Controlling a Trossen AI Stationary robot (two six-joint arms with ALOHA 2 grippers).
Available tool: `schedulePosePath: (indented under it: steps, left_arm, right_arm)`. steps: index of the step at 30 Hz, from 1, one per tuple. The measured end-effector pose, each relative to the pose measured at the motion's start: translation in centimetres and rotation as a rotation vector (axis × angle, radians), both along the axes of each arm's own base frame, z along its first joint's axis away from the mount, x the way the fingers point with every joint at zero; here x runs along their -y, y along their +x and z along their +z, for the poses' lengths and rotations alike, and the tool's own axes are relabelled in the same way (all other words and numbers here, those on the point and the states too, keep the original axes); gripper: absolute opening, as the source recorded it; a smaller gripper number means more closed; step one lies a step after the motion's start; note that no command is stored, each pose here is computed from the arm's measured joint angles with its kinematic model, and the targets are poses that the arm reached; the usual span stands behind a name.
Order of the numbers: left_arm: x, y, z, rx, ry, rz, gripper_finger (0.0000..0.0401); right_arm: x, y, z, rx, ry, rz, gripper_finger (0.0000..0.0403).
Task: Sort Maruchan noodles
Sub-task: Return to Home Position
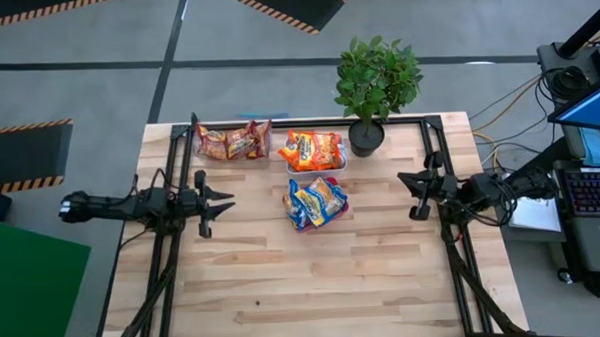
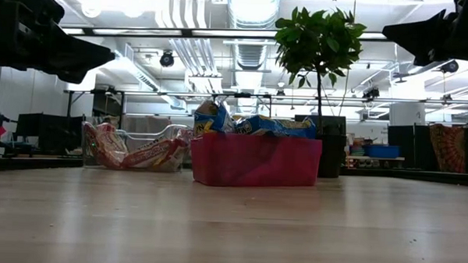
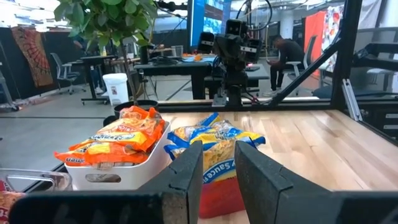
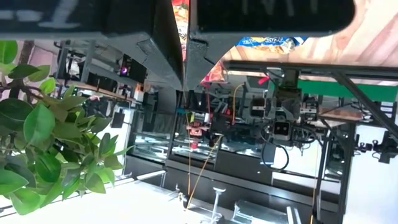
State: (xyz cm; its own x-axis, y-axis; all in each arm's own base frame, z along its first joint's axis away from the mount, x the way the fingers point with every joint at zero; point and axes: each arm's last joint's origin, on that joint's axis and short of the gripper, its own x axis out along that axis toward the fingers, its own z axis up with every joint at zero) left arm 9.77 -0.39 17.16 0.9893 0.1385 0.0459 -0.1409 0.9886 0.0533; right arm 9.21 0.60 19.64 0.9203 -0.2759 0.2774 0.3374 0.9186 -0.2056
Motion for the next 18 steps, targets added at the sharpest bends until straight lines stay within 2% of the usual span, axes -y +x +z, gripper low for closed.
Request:
schedulePosePath:
  steps: [18]
  left_arm:
    - [0.01, 0.1, -0.11, -0.013, 0.002, 0.0, 0.0077]
  right_arm:
    - [-0.02, 0.09, -0.06, -0.008, -0.002, 0.0, 0.0009]
